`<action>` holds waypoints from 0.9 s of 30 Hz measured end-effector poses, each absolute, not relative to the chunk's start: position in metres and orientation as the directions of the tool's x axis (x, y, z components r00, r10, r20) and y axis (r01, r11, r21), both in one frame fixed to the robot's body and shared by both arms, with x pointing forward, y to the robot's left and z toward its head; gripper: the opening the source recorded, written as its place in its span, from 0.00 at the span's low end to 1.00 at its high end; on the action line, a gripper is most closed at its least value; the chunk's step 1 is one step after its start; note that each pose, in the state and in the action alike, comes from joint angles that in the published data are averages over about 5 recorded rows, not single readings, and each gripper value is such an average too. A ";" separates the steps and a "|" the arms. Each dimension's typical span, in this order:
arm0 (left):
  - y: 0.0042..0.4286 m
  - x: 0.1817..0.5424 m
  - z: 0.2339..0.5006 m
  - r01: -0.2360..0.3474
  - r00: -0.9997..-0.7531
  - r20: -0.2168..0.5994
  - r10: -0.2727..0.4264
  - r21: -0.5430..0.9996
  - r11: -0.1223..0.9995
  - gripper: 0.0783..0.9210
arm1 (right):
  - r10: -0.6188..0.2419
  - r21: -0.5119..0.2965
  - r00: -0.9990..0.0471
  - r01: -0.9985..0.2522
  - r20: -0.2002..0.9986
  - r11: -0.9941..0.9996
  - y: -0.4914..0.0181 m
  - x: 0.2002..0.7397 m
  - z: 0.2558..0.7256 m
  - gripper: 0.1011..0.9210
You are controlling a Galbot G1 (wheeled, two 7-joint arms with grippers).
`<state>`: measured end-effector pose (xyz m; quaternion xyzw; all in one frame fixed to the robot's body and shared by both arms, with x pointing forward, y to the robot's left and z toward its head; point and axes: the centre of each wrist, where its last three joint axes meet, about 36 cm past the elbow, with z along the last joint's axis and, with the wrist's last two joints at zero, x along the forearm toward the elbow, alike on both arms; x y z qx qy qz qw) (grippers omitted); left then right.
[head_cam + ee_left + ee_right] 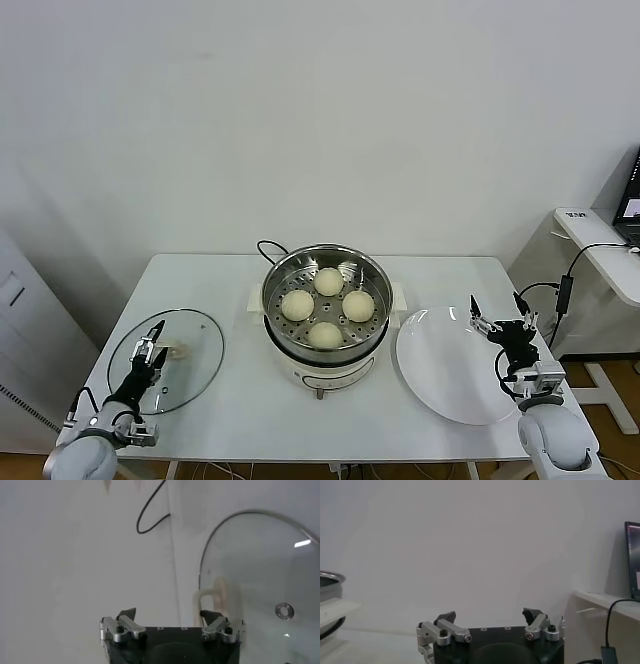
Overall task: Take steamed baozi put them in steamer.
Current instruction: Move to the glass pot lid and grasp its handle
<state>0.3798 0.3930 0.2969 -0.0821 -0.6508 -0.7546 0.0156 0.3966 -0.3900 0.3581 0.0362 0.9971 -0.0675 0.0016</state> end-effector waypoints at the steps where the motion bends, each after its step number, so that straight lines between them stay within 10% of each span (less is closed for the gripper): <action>1: 0.393 0.382 0.296 0.131 -0.986 0.145 0.082 0.979 -0.154 0.88 | 0.072 -0.135 -0.997 0.072 -0.008 0.988 -0.390 0.397 0.358 0.88; 10: 0.397 0.400 0.290 0.129 -0.988 0.140 0.065 0.979 -0.156 0.85 | 0.074 -0.134 -0.997 0.073 -0.001 0.988 -0.390 0.396 0.354 0.88; 27: 0.401 0.405 0.298 0.119 -0.989 0.128 0.070 0.985 -0.121 0.28 | 0.056 -0.132 -0.998 0.054 0.010 0.990 -0.385 0.395 0.348 0.88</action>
